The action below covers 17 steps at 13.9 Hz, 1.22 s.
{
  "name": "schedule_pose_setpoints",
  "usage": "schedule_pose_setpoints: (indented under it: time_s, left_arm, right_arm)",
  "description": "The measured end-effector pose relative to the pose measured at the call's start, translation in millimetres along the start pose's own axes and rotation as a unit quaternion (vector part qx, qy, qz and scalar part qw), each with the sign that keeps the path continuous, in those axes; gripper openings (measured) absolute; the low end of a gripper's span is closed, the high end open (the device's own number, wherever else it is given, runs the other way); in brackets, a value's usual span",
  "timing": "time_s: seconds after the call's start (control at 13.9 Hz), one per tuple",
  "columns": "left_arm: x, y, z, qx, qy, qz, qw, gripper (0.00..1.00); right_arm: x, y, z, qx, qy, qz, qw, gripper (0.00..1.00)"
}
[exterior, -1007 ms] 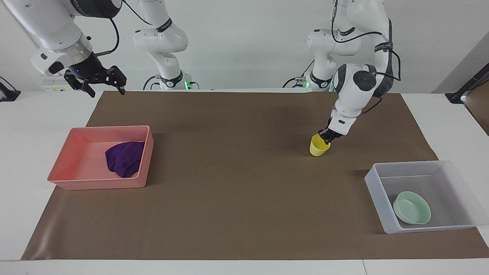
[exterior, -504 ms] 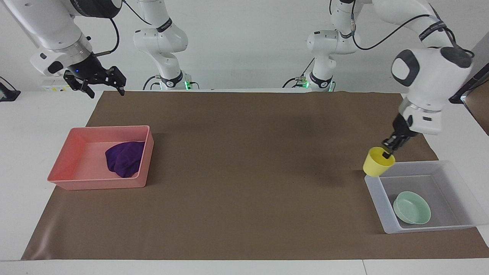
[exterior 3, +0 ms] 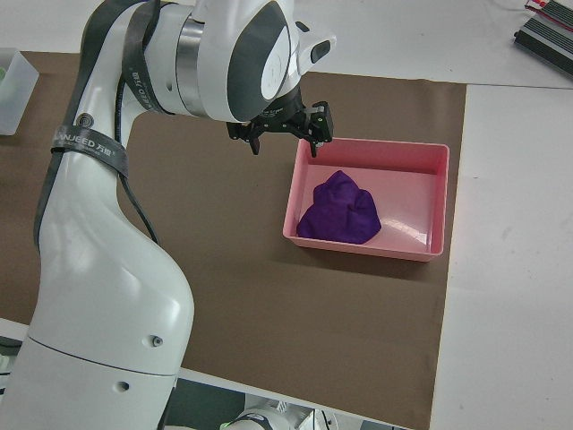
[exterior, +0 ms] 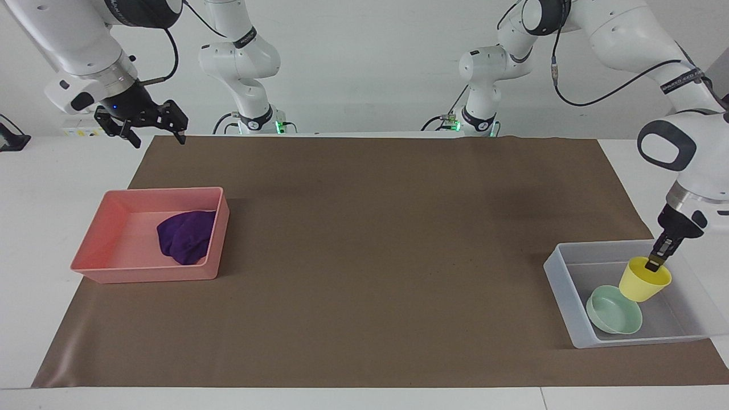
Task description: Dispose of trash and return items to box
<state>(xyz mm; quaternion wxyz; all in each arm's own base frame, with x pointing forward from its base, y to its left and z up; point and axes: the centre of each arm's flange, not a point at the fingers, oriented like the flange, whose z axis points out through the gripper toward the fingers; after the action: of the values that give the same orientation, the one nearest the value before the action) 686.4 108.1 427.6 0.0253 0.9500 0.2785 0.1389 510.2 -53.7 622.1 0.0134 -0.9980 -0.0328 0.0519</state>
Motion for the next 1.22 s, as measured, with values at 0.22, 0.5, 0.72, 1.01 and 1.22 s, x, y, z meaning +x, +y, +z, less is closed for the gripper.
schedule_pose_setpoints:
  time_s: [0.22, 0.5, 0.72, 1.01, 1.22]
  left_arm:
    - [-7.1, 12.6, 35.1, 0.0, -0.008, 0.011, 1.0, 0.03]
    - [-5.3, 20.7, 23.6, 0.002, -0.013, 0.033, 0.999, 0.46]
    - [-16.6, 24.9, -26.5, 0.012, -0.061, 0.089, 0.994, 0.85]
    - [-58.5, 17.7, -115.0, 0.015, -0.12, 0.155, 0.981, 1.0]
    - [-119.3, 12.1, -170.5, 0.008, -0.141, 0.201, 0.969, 1.0]
  right_arm:
    - [0.1, -0.3, 0.1, 0.0, 0.0, 0.0, 1.0, 1.0]
    - [0.1, -0.6, 0.1, 0.0, 0.0, -0.001, 1.0, 1.0]
    - [0.1, -0.6, 0.1, 0.0, 0.0, -0.001, 1.0, 1.0]
    - [0.1, -0.6, 0.1, 0.0, 0.0, -0.001, 1.0, 1.0]
    - [0.1, -0.6, 0.1, 0.0, 0.0, -0.001, 1.0, 1.0]
